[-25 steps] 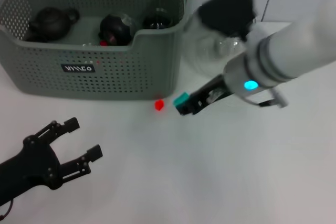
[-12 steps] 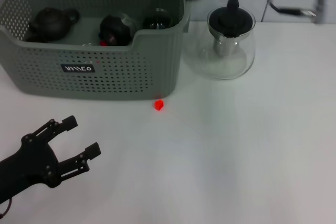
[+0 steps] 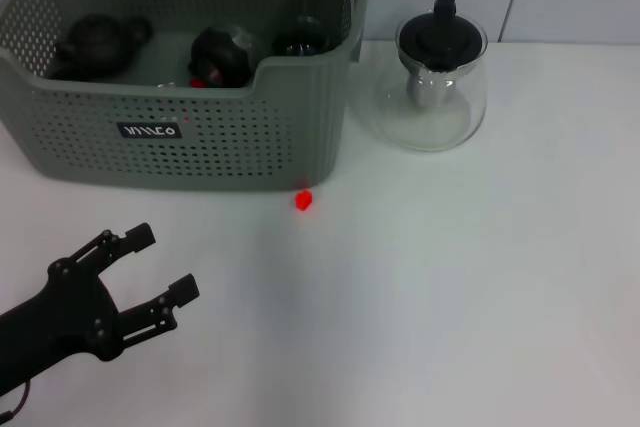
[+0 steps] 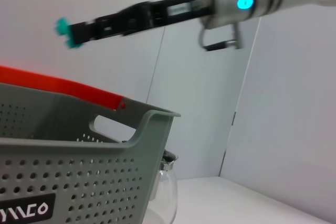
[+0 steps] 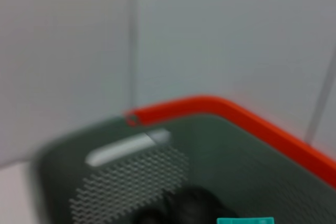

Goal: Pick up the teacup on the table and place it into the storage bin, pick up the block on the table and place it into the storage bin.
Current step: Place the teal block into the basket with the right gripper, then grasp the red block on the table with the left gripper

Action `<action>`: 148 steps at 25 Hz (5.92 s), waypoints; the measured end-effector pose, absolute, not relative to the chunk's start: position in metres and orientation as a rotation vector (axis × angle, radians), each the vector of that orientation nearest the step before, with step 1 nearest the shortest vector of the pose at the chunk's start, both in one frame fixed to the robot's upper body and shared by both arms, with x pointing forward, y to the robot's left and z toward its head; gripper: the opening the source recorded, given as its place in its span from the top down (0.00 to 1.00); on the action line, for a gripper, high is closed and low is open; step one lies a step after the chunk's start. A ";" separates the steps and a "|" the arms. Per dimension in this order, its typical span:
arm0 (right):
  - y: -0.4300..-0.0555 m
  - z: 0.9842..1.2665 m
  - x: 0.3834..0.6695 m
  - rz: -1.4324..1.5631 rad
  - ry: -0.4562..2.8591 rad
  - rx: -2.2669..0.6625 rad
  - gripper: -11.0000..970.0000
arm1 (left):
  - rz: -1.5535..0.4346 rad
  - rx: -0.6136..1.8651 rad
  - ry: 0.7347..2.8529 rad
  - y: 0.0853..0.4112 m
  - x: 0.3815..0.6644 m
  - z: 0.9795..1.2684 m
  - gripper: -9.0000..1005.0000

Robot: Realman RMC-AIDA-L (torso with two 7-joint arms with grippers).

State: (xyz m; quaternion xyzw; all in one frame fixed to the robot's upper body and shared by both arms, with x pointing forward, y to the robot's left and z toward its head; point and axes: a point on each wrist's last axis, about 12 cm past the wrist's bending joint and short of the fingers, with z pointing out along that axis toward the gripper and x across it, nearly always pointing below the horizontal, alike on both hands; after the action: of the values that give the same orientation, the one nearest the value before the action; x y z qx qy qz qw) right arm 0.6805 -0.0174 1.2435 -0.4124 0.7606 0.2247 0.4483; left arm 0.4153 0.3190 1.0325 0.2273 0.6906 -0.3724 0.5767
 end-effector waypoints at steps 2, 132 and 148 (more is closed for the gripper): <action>-0.014 1.236 0.690 0.514 1.926 -0.980 0.51 | -0.872 0.532 1.617 0.319 0.415 1.033 0.09; -0.330 1.092 0.458 0.885 1.356 -0.593 0.03 | -0.595 0.725 1.761 0.248 0.492 0.992 0.20; -0.331 1.089 0.456 0.882 1.364 -0.585 0.03 | -0.491 0.732 1.813 0.234 0.502 0.981 0.56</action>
State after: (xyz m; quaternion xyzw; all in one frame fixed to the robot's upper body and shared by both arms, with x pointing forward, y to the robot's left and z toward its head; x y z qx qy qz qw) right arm 0.4562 -0.3306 1.0893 -0.2575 0.6004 0.3881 0.6501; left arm 0.5024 0.2345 0.9812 0.3071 0.7606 -0.2061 0.5336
